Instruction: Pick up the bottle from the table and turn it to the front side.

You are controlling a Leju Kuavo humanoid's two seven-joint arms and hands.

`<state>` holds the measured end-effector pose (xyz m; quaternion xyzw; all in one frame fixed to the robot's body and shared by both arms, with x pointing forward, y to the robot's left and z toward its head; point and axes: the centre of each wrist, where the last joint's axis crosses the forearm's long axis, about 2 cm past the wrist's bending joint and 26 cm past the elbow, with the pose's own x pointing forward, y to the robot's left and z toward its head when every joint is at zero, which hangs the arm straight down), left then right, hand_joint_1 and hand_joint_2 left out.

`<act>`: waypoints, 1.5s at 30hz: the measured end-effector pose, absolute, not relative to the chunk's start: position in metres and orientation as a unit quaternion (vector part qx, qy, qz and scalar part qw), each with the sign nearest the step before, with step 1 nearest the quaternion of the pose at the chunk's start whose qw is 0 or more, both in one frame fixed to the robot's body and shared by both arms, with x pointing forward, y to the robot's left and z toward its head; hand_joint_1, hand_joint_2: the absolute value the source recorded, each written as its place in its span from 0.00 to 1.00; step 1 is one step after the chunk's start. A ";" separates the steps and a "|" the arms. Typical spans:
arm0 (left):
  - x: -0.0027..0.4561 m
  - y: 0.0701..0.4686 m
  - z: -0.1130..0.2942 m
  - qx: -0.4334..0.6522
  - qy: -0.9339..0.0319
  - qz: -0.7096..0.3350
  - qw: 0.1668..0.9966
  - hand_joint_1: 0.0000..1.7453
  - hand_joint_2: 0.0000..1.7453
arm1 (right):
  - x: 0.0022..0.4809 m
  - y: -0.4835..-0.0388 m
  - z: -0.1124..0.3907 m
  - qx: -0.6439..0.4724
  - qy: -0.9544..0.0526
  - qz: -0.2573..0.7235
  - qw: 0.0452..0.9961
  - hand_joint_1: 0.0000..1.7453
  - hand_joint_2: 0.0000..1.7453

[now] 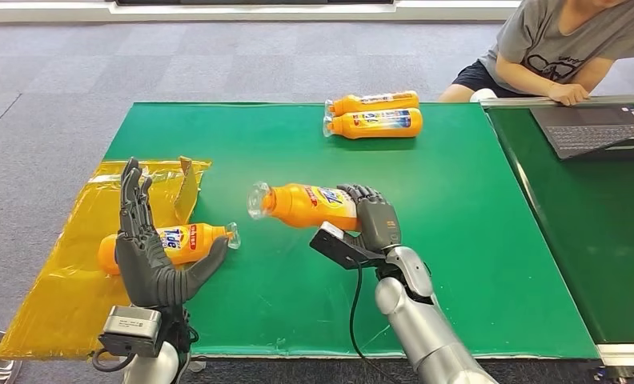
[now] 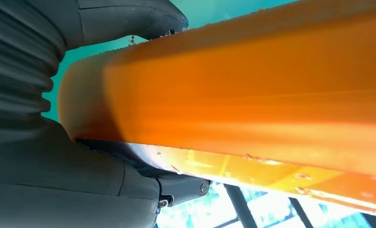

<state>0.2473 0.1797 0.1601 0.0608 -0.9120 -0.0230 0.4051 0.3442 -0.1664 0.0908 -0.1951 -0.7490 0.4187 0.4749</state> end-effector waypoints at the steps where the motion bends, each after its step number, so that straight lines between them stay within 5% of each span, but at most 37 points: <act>1: 0.247 0.180 0.160 0.061 -0.912 -0.023 0.405 0.00 1.00 | 0.343 -0.165 0.097 -0.195 -0.759 0.406 0.470 1.00 1.00; 16: 0.250 0.174 0.162 0.059 -0.910 -0.016 0.411 0.00 1.00 | 0.289 -0.168 0.138 -0.197 -0.892 0.076 0.399 1.00 1.00; 27: 0.250 0.170 0.161 0.055 -0.908 -0.016 0.416 0.00 1.00 | 0.279 -0.170 0.147 -0.192 -0.900 0.037 0.389 1.00 1.00; 35: 0.258 0.154 0.163 0.023 -0.909 -0.034 0.414 0.00 1.00 | 0.289 -0.154 0.136 -0.018 -0.902 0.005 0.431 1.00 1.00; 45: 0.261 0.143 0.170 0.008 -0.907 -0.035 0.419 0.00 1.00 | 0.314 -0.105 0.116 0.032 -0.862 0.075 0.501 1.00 1.00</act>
